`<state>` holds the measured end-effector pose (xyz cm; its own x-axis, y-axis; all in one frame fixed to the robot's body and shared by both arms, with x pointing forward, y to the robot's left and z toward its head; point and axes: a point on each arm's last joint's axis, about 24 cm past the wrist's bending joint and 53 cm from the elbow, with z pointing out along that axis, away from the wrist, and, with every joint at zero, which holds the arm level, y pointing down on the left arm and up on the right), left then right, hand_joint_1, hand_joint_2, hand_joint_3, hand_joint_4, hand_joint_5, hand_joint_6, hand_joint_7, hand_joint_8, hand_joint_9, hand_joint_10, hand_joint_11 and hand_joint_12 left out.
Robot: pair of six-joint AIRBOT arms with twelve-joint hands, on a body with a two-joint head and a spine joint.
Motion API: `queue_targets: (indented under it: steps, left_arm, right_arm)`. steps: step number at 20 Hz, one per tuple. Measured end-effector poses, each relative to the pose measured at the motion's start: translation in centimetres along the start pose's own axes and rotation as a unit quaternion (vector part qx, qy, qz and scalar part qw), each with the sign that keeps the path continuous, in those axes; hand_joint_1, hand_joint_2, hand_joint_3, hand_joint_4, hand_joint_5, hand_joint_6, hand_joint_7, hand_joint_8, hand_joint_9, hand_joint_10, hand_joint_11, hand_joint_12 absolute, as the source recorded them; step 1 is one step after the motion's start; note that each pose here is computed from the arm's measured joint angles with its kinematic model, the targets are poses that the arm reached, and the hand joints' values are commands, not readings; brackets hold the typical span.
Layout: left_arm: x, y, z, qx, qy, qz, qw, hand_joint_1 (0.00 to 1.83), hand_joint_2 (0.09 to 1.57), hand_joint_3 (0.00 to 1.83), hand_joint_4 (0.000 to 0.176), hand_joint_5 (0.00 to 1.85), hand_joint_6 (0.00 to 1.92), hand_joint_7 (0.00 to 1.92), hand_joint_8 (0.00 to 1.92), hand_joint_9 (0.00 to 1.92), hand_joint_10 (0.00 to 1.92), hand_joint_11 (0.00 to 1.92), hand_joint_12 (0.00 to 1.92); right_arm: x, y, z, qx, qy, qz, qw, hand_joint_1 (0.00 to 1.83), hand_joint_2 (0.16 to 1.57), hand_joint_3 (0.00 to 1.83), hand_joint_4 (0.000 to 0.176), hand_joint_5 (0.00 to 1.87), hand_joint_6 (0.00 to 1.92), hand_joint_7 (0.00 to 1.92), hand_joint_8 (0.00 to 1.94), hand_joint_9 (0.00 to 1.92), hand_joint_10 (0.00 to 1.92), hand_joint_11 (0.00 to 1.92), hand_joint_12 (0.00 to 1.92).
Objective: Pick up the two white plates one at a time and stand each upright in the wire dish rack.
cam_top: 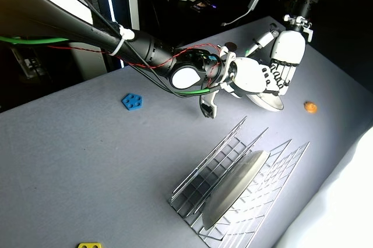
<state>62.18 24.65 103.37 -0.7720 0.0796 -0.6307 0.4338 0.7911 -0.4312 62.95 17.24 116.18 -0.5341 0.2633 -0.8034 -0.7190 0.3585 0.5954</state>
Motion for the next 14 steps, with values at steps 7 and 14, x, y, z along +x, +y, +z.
queue_targets:
  steps: [7, 14]
  left_arm:
    - [0.0, 0.0, 0.0, 0.000, 0.000, 0.000, 1.0000, 0.00, 1.05, 0.00, 0.000, 0.01, 0.00, 0.01, 0.00, 0.00, 0.00, 0.00, 0.00]
    - [-0.2, -0.2, 0.1, 0.002, 0.000, 0.005, 1.0000, 0.00, 1.06, 0.00, 0.000, 0.01, 0.00, 0.02, 0.00, 0.00, 0.00, 0.00, 0.00]
  right_arm:
    - [0.5, -0.4, -0.1, 0.000, -0.002, 0.001, 1.0000, 1.31, 1.10, 0.00, 0.000, 0.83, 0.04, 0.86, 0.03, 0.82, 0.08, 0.39, 1.20]
    - [-0.4, 0.5, -0.2, -0.020, -0.021, -0.004, 0.9996, 1.38, 1.09, 0.00, 0.000, 1.00, 0.99, 1.03, 0.78, 0.94, 1.15, 0.78, 1.25]
